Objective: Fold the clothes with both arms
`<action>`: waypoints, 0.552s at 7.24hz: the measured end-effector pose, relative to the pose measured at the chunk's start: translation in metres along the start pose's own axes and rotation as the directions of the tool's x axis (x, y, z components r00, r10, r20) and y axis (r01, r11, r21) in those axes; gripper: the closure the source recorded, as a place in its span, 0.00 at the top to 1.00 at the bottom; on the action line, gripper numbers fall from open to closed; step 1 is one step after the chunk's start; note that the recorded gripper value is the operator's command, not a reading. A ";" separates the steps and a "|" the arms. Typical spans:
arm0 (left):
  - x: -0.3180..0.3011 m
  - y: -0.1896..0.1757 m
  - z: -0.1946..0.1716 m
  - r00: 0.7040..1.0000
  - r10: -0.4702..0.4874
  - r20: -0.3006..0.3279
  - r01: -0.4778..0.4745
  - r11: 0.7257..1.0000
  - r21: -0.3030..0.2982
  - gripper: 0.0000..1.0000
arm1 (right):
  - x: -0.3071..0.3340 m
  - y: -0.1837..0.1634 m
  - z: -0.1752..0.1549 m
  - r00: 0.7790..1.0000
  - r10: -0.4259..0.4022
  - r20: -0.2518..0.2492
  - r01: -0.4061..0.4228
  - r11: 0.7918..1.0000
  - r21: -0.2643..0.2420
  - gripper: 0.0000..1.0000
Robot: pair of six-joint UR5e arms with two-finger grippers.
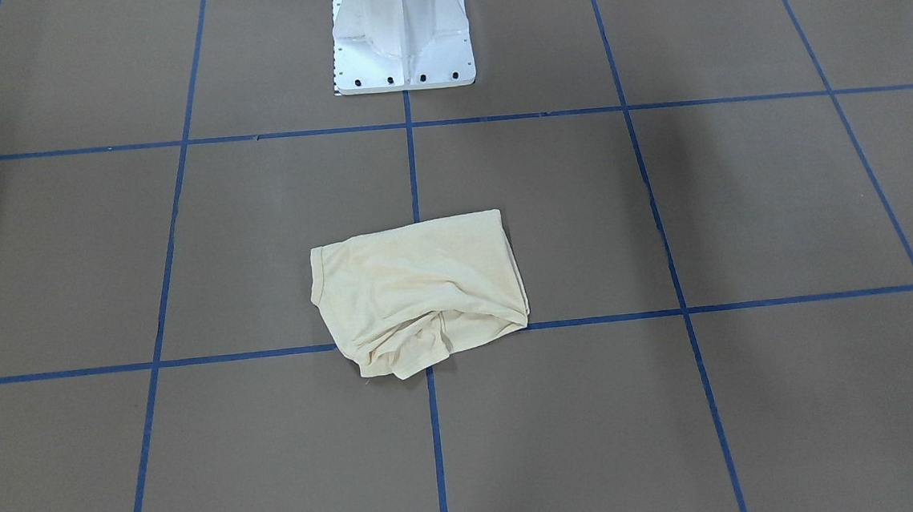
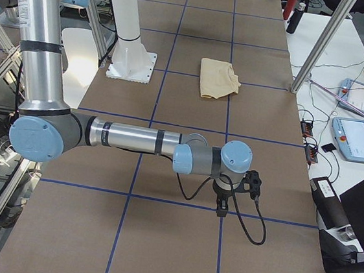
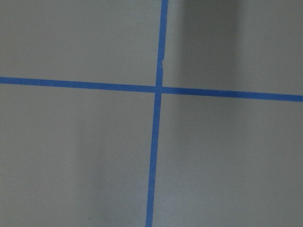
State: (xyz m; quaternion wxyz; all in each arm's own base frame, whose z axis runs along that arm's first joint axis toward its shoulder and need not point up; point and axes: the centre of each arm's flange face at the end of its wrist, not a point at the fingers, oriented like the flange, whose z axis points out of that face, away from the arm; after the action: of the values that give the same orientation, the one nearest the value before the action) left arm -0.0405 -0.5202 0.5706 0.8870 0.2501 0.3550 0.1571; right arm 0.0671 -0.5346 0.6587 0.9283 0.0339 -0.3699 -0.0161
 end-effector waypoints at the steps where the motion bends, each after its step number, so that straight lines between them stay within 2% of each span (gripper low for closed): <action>1: -0.012 0.015 0.001 1.000 -0.032 -0.001 0.032 0.999 -0.024 1.00 | 0.006 0.008 0.003 1.000 -0.001 0.004 0.001 1.000 -0.007 1.00; 2: -0.021 0.036 0.006 0.997 -0.071 0.004 0.071 0.996 -0.050 0.99 | 0.011 0.016 0.008 1.000 0.004 0.008 -0.004 1.000 -0.015 1.00; 4: -0.024 0.053 -0.001 0.995 -0.095 0.018 0.095 0.994 -0.051 1.00 | 0.016 0.025 0.012 1.000 0.007 0.000 -0.007 1.000 -0.023 1.00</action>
State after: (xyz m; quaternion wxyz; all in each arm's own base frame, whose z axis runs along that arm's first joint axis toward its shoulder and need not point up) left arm -0.0633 -0.4870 0.6121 0.9024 0.2111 0.3553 0.1219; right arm 0.0707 -0.5111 0.6804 0.9287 0.0219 -0.3698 -0.0171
